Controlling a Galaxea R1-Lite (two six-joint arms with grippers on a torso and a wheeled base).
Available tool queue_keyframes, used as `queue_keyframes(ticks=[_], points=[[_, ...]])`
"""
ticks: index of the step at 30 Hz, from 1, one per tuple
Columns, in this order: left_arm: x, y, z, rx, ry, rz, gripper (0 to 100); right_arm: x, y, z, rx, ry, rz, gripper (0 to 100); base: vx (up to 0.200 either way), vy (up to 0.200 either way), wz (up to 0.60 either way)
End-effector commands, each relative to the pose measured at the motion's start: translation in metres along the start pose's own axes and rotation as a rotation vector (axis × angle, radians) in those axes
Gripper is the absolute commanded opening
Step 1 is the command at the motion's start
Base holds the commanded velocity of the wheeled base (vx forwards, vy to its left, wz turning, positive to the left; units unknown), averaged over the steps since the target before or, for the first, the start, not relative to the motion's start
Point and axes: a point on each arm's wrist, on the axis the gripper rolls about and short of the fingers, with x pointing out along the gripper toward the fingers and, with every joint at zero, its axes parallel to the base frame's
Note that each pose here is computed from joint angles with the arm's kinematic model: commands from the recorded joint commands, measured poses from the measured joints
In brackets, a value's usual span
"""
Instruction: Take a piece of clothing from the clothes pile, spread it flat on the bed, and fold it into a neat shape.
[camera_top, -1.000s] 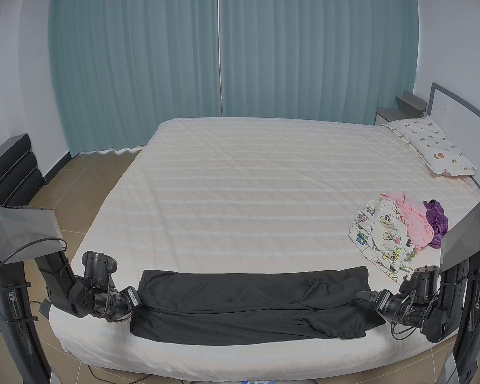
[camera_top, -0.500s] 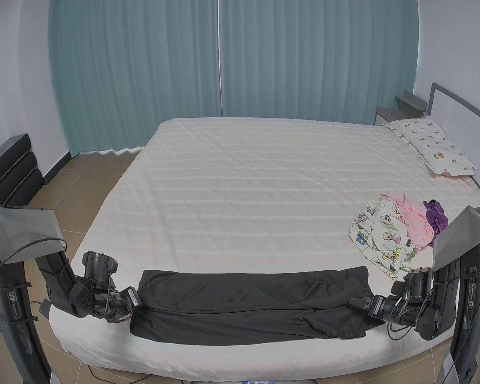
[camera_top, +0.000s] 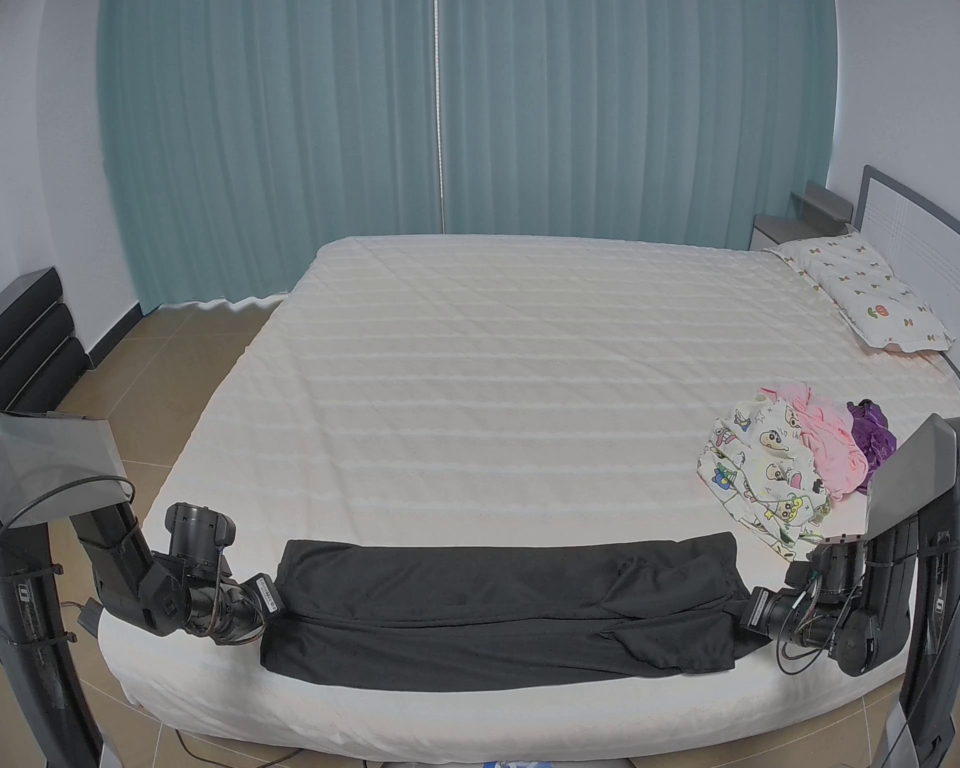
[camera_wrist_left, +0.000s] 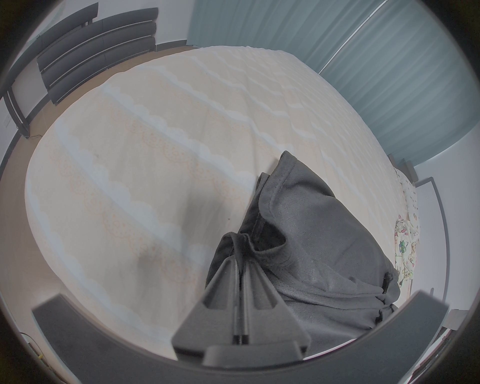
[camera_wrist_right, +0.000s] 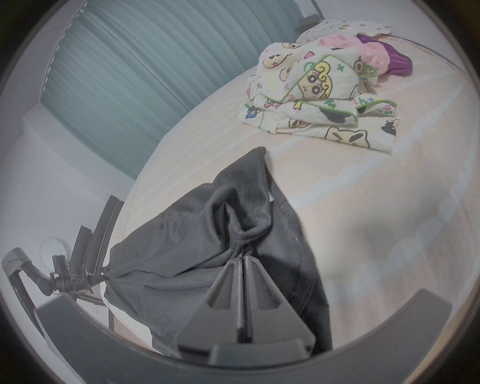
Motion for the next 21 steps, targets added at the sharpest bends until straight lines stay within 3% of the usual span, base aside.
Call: queue_keyframes(ticks=[1,11,12,14,15,19,21], points=[[0.0,0.0,0.0,-0.001,0.001,0.001,0,-0.002,0.0,0.006,0.001,-0.036,0.007,0,0.0,0.0,0.0],[0.0,0.0,-0.001,0.0,0.002,0.002,0,-0.004,-0.008,0.008,0.037,-0.024,0.022,0,0.0,0.0,0.0],[0.0,0.0,-0.001,0.0,0.002,0.002,0,-0.003,-0.009,0.008,0.039,-0.023,0.022,100,0.0,0.0,0.0],[0.0,0.001,-0.002,0.003,0.006,0.004,0,-0.003,-0.009,0.008,0.045,-0.023,0.022,100,0.0,0.0,0.0],[-0.001,0.0,-0.002,0.003,0.005,0.003,100,-0.003,-0.009,0.007,0.053,-0.023,0.02,100,0.0,0.0,0.0],[-0.002,-0.002,-0.004,0.009,0.008,0.0,100,-0.006,-0.007,0.012,0.076,-0.041,0.029,100,0.0,0.0,0.0],[-0.002,-0.001,-0.004,0.008,0.009,-0.001,100,-0.015,-0.004,0.025,0.101,-0.104,0.044,100,0.0,0.0,0.0]])
